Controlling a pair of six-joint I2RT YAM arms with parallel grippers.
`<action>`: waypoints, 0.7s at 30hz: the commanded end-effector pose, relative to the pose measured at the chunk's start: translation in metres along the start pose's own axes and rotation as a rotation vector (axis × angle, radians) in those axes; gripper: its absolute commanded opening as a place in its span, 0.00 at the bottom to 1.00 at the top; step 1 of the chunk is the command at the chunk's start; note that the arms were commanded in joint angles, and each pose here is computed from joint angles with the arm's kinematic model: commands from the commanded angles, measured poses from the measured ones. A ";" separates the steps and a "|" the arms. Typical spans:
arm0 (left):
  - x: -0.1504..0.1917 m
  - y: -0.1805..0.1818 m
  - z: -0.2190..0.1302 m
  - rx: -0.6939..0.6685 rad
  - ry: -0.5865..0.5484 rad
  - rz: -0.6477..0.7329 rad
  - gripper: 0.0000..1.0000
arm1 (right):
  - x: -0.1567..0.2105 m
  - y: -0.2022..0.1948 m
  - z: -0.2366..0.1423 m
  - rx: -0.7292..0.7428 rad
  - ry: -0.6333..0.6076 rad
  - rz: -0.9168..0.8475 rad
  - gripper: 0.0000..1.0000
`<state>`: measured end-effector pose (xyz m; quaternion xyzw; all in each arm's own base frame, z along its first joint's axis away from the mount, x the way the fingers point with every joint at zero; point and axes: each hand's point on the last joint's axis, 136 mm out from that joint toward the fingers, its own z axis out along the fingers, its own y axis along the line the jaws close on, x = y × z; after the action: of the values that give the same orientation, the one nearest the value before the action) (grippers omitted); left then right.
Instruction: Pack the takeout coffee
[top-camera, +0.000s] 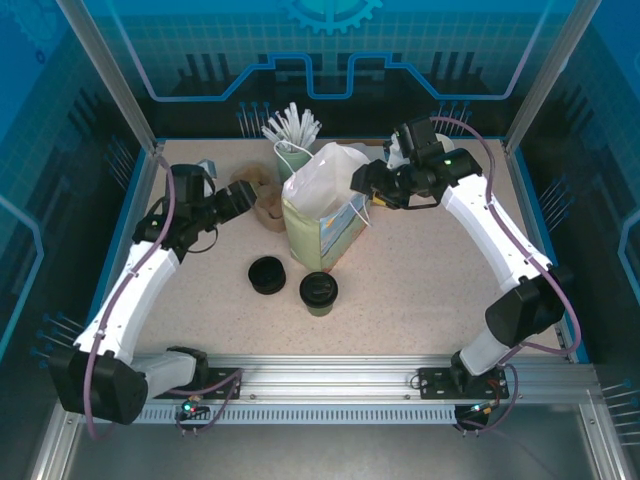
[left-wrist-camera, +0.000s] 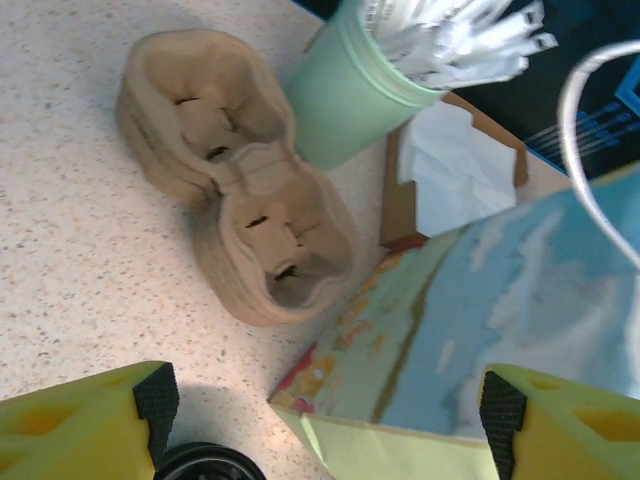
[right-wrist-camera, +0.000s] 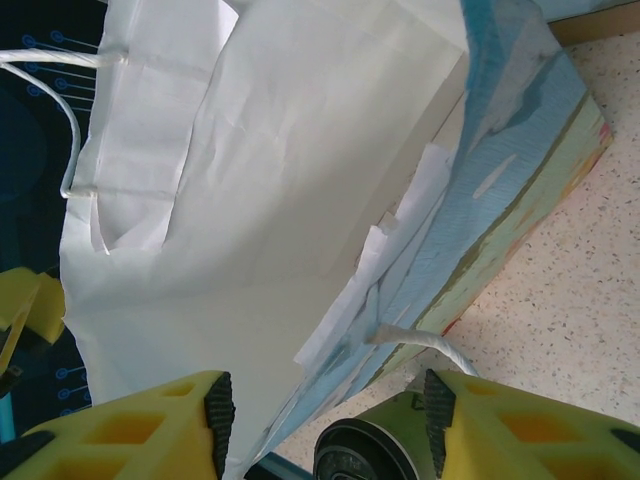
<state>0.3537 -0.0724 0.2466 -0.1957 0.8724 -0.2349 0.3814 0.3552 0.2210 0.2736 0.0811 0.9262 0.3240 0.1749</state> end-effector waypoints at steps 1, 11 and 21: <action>0.004 -0.012 0.008 0.099 0.023 -0.054 0.77 | 0.001 0.001 0.001 0.019 0.010 -0.016 0.56; 0.045 -0.052 0.053 0.263 0.205 -0.045 0.69 | -0.004 -0.003 0.011 0.050 0.022 -0.019 0.53; 0.078 -0.083 0.074 0.334 0.302 -0.019 0.65 | -0.009 -0.009 0.004 0.068 0.008 -0.022 0.51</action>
<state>0.3725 -0.1874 0.1908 -0.1122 0.8790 -0.3779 0.2683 0.3671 0.2204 0.2565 0.0810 0.9380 0.2964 0.1606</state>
